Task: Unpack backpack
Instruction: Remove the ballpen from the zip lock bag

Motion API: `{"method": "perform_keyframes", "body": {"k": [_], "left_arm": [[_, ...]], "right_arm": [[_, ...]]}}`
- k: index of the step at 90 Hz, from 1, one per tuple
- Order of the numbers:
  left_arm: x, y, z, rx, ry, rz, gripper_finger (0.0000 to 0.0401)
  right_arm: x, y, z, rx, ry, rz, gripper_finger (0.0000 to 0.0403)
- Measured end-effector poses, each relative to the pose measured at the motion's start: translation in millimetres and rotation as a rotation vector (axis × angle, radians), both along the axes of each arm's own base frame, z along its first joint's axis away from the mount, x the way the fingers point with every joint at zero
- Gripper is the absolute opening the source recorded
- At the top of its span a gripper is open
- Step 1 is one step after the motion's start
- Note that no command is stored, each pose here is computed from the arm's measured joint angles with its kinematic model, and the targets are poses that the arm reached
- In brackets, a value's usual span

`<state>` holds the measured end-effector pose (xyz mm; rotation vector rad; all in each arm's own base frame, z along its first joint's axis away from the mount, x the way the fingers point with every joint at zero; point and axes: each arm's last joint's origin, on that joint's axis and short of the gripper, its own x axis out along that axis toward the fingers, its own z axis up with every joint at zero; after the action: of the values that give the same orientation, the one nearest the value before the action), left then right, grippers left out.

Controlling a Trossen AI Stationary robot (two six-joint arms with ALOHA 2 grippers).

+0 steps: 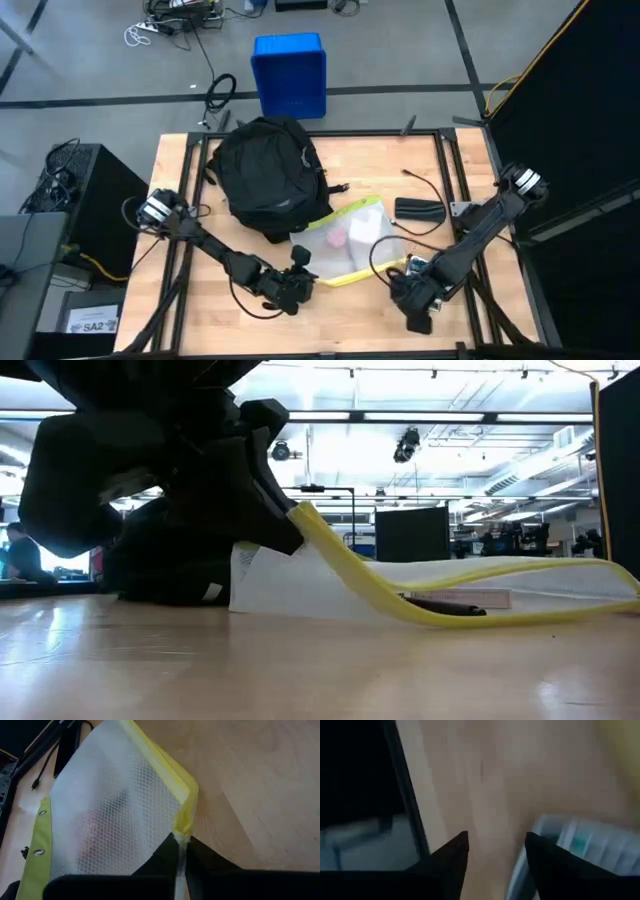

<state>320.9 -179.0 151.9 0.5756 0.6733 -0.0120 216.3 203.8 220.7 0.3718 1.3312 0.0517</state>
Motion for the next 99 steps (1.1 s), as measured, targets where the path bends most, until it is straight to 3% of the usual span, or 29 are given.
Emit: {"method": "perform_keyframes", "body": {"k": [8,14,47,79,99], "left_arm": [[1,0,1,-0.008,-0.014,0.003,0.0000],[3,1,2,-0.016,-0.027,0.006,0.0000],[7,1,6,-0.021,-0.071,-0.003,0.0000],[6,1,5,-0.016,-0.063,-0.005,0.0000],[6,1,5,-0.017,-0.062,-0.005,0.0000]], "right_arm": [[14,-1,4,-0.058,-0.184,-0.006,0.0162],[26,-3,-1,-0.059,-0.222,0.011,0.0158],[76,-34,-60,-0.139,-0.098,-0.081,0.0138],[92,-62,-59,-0.220,-0.150,-0.248,0.0105],[100,-81,-61,-0.249,-0.148,-0.328,0.0108]]}}
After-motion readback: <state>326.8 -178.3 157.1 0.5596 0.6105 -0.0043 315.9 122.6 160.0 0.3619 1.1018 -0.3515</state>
